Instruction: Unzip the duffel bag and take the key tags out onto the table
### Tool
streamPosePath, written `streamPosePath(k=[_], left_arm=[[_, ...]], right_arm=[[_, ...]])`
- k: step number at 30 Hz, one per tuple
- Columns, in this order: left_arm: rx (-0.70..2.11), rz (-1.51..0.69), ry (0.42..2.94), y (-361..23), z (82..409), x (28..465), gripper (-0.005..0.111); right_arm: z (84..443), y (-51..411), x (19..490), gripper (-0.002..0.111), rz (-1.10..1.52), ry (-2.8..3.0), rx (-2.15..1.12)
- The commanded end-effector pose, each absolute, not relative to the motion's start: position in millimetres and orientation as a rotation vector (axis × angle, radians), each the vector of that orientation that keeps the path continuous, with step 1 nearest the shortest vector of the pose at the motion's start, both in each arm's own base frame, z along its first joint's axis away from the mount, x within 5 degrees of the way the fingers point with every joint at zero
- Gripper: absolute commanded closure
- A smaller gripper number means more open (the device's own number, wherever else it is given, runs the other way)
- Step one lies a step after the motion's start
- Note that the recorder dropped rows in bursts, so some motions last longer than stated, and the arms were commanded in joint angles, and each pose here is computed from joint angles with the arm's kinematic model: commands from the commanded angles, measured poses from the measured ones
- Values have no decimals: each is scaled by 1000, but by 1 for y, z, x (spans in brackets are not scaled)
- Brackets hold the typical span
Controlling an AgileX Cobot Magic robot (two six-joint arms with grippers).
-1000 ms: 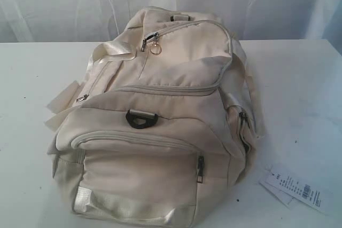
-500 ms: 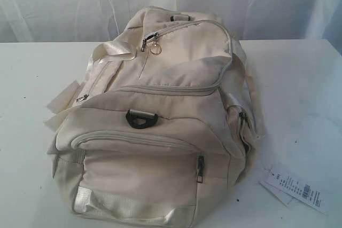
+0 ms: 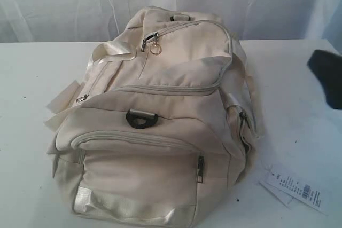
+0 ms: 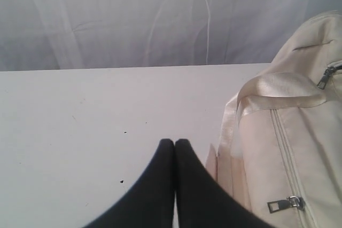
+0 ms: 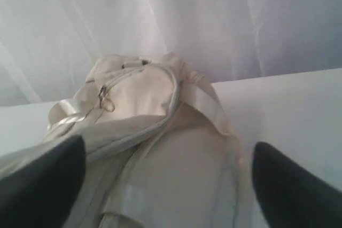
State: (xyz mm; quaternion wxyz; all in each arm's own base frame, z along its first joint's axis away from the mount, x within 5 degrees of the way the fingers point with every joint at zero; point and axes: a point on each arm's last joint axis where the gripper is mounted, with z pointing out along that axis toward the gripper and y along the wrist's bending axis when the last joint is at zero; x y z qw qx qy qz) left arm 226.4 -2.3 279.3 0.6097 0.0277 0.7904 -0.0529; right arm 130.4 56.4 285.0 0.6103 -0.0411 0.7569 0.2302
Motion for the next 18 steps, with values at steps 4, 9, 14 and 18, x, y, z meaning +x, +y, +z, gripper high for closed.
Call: streamPosePath(k=[4,9,14,18], left_arm=[[106,-103,1810,-4,283,227,64],[62,-120,1816,-3,282,227,33],[58,-120,1820,-2,282,227,34],[58,-120,1820,-2,282,227,35]], right_arm=[[263,119,144,20,742,1765,-428],[243,138,150,20,745,1854,-529],[238,154,149,20,846,1806,-572],[231,164,157,22,816,1882,-587]])
